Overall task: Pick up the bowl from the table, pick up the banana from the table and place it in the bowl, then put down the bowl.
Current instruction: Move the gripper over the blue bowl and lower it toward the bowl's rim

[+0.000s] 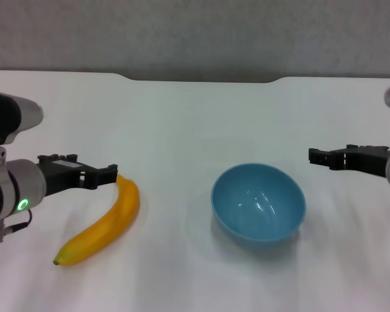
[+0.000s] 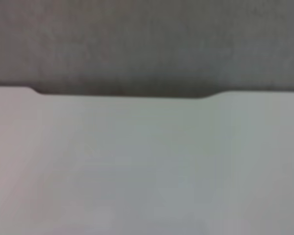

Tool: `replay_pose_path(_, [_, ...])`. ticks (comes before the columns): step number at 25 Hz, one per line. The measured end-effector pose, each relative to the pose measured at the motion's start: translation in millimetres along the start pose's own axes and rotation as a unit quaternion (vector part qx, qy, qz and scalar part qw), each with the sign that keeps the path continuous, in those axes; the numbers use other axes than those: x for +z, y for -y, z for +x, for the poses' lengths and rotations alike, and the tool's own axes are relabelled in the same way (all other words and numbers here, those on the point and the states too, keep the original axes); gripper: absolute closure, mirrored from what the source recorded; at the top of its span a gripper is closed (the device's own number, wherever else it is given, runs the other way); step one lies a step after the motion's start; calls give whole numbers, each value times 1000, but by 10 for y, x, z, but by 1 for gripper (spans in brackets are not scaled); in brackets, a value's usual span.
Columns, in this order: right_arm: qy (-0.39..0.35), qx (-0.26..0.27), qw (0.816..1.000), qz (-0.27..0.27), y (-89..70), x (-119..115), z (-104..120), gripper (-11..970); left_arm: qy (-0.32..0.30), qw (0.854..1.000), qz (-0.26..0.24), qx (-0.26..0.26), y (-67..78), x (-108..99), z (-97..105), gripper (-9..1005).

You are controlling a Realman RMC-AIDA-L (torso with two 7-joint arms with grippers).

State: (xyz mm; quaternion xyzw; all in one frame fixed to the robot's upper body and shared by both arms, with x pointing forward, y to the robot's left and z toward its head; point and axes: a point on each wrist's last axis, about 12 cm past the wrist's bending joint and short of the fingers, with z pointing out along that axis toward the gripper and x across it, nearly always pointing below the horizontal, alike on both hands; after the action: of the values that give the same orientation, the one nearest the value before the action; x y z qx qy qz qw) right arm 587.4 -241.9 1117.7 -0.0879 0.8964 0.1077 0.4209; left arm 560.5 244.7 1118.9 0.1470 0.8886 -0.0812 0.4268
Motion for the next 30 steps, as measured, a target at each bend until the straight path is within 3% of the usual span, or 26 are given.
replay_pose_path(3, [-69,-15,997,-20,-10,33,-165,109,-7,1000,-10,8,-43,-11,16,136])
replay_pose_path(7, [-114,-39,992,-37,-81,112,-212,109,-26,999,-26,31,-90,-27,5,139])
replay_pose_path(16, [-148,-42,987,-41,-117,231,-187,109,-34,998,-36,46,-83,-2,32,144])
replay_pose_path(23, [-156,-30,984,-84,-261,318,-155,109,-32,998,-37,47,-77,30,59,149])
replay_pose_path(30, [-189,-16,979,-73,-203,467,-57,108,-36,998,-36,47,-78,62,71,154])
